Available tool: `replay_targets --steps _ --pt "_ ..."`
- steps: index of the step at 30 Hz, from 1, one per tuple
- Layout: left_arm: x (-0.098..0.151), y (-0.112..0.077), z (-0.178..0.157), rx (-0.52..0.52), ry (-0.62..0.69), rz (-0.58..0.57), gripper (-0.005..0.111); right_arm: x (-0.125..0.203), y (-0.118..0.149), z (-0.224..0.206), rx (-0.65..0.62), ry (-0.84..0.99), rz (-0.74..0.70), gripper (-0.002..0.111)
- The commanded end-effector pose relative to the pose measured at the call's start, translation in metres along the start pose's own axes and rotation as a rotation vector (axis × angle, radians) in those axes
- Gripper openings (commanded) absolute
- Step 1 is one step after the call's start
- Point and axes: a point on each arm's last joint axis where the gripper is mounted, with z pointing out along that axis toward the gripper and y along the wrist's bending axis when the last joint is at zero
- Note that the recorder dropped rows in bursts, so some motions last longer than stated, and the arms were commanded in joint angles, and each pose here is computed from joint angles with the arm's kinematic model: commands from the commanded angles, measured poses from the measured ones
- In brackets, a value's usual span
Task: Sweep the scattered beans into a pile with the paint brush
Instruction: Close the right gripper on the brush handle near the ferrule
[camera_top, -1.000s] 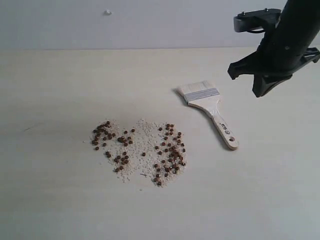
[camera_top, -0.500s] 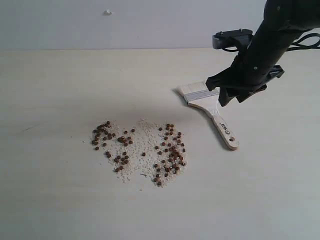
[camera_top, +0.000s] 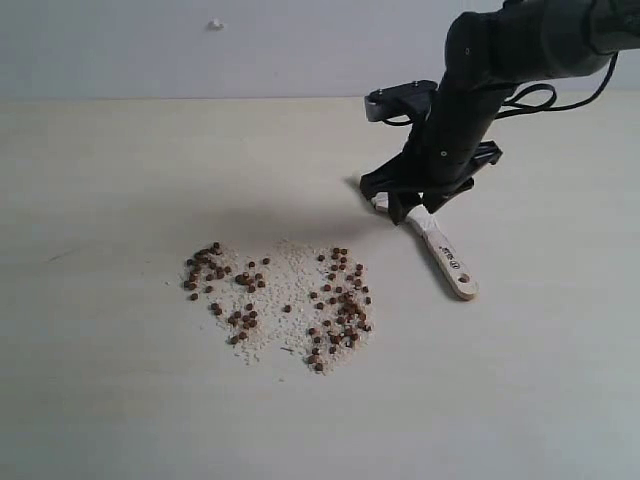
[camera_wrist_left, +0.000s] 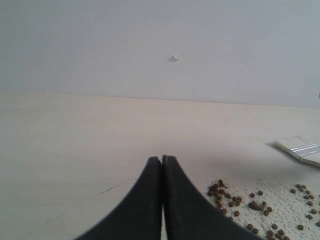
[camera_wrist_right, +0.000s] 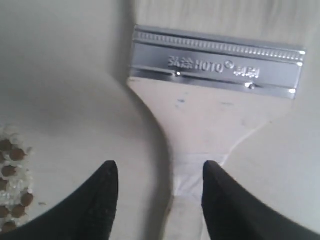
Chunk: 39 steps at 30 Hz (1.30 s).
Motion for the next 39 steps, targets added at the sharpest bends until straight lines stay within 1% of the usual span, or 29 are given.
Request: replay_targets --steps 1,8,14,19,24,28,33,39 --pt "0.001 0.0 0.0 0.007 -0.003 -0.001 0.0 0.002 -0.004 0.001 0.028 0.028 -0.006 0.049" --pt "0.001 0.0 0.0 0.007 -0.003 -0.001 0.0 0.004 -0.005 0.003 0.037 0.053 0.023 0.049" --pt "0.001 0.0 0.0 0.007 -0.003 -0.001 0.0 0.005 -0.01 0.009 0.087 0.071 0.032 0.056" --pt "0.001 0.0 0.0 0.007 -0.003 -0.001 0.0 0.007 -0.011 0.01 0.095 0.089 0.037 0.056" --pt "0.001 0.0 0.0 0.007 -0.003 -0.001 0.0 0.01 -0.011 0.023 0.092 0.12 0.032 0.055" --pt "0.001 0.0 0.0 0.007 -0.003 -0.001 0.0 0.01 -0.011 0.023 0.091 0.119 0.016 0.054" --pt "0.001 0.0 0.0 0.007 -0.003 -0.001 0.0 0.009 -0.011 0.023 0.088 0.115 0.013 0.051" --pt "0.001 0.0 0.0 0.007 -0.003 -0.001 0.0 0.008 -0.011 0.023 0.088 0.099 0.012 0.05"
